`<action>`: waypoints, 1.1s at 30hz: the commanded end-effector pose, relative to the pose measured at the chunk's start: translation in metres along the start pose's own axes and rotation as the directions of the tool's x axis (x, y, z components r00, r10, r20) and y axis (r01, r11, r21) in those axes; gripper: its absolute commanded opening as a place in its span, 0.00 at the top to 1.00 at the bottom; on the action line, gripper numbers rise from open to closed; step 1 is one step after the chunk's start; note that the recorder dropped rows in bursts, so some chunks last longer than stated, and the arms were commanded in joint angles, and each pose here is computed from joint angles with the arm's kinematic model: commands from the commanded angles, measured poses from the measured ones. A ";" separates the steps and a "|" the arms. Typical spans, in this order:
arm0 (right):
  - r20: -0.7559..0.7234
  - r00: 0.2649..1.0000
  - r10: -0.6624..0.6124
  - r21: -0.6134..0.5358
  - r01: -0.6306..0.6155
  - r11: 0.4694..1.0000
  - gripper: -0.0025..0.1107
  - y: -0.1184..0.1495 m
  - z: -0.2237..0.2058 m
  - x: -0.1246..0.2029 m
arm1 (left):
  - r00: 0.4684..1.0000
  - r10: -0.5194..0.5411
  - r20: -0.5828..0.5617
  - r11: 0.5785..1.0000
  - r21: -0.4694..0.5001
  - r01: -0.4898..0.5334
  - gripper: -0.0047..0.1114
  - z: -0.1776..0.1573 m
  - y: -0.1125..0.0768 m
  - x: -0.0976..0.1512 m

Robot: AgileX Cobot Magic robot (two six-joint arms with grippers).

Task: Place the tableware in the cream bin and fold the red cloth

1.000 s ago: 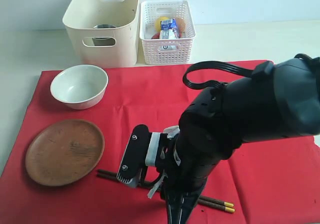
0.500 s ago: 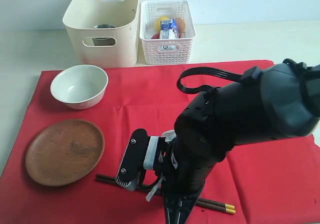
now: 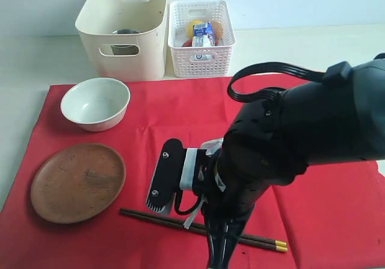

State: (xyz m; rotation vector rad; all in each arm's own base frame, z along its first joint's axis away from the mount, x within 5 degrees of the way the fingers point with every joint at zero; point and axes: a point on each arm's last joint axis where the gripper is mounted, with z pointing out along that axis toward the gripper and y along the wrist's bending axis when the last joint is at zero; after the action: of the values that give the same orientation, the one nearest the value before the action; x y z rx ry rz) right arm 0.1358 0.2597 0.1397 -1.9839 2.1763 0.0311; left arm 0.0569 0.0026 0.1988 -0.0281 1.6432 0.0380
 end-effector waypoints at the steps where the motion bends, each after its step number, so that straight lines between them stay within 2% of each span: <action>1: 0.011 0.997 0.070 0.007 -0.070 0.998 0.98 0.000 -0.002 0.000 | 1.000 -0.005 0.007 1.000 -0.002 0.005 0.96 0.000 0.000 -0.001; 4: 0.006 0.995 0.104 0.005 -0.104 0.995 0.92 0.000 0.000 0.000 | 1.000 -0.005 0.007 1.000 -0.002 0.005 0.96 0.000 0.000 -0.001; 10: -0.007 0.992 0.130 -0.020 -0.130 0.991 0.65 0.002 0.018 -0.001 | 1.000 -0.005 0.007 1.000 -0.002 0.005 0.96 0.000 0.000 -0.001; 13: -0.029 0.993 0.116 -0.029 -0.117 0.993 0.60 0.003 0.024 0.000 | 1.000 -0.005 0.007 1.000 -0.002 0.005 0.96 0.000 0.000 -0.001; 22: -0.045 0.994 0.102 -0.036 -0.104 0.994 0.69 0.004 0.030 0.001 | 1.000 -0.005 0.007 1.000 -0.002 0.005 0.96 0.000 0.000 -0.001; 30: -0.053 0.994 0.100 -0.038 -0.102 0.994 0.96 0.004 0.030 0.001 | 1.000 -0.005 0.007 1.000 -0.002 0.005 0.96 0.000 0.000 -0.001; 33: -0.048 0.994 0.098 -0.035 -0.100 0.994 0.98 0.004 0.028 0.001 | 1.000 -0.005 0.007 1.000 -0.002 0.005 0.96 0.000 0.000 -0.001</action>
State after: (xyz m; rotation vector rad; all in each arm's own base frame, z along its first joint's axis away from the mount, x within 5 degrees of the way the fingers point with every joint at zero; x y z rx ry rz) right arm 0.1353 0.2648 0.1146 -1.8786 2.3353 0.0649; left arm 0.0569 0.0026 0.1988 -0.0281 1.6432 0.0380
